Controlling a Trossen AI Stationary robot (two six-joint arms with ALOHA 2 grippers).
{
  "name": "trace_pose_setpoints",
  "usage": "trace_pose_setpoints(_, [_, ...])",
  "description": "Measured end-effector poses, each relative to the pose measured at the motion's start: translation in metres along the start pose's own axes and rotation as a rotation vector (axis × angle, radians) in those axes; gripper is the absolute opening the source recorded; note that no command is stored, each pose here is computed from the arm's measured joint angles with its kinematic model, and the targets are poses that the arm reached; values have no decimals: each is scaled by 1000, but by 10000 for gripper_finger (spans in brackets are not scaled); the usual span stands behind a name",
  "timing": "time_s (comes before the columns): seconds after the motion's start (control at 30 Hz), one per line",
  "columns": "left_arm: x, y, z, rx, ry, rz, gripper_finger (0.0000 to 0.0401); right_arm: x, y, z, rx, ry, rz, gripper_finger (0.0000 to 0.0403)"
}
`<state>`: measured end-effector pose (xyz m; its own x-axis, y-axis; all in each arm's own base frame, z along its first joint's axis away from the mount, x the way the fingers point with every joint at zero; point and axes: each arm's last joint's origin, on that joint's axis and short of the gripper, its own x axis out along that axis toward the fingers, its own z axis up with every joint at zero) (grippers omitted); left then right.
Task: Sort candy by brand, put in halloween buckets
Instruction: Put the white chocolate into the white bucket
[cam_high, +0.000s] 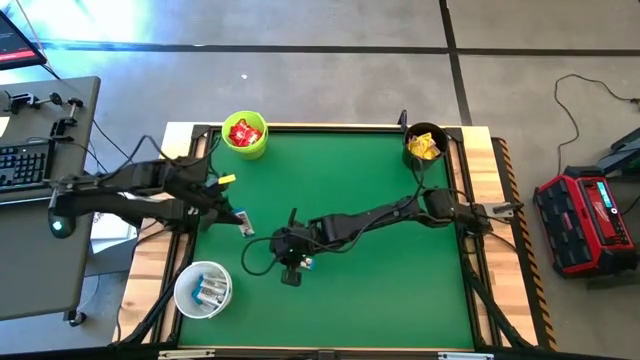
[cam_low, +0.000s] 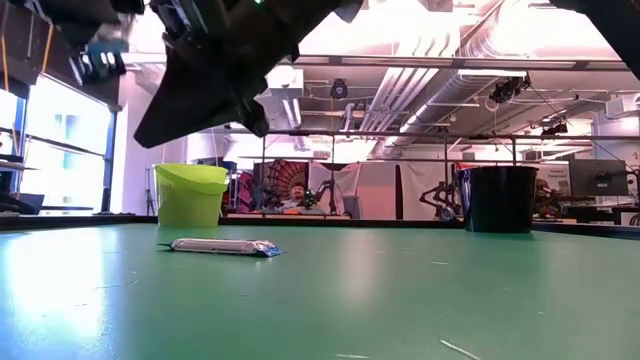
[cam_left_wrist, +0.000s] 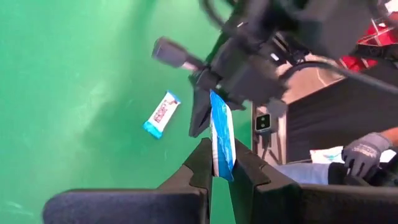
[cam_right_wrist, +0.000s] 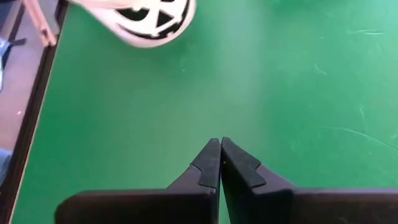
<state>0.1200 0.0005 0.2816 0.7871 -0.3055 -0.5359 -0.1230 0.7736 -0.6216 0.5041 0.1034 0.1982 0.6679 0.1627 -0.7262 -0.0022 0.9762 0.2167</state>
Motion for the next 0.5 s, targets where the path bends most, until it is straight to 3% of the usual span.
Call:
trace_pose_setpoints(0.2, [-16, -25, 6, 56, 34, -5, 14, -9, -2, 3, -49, 24, 46, 0])
trace_pose_setpoints(0.5, [-28, -52, -2, 62, 198, -57, 14, -22, -19, 1, -148, 134, 66, 0])
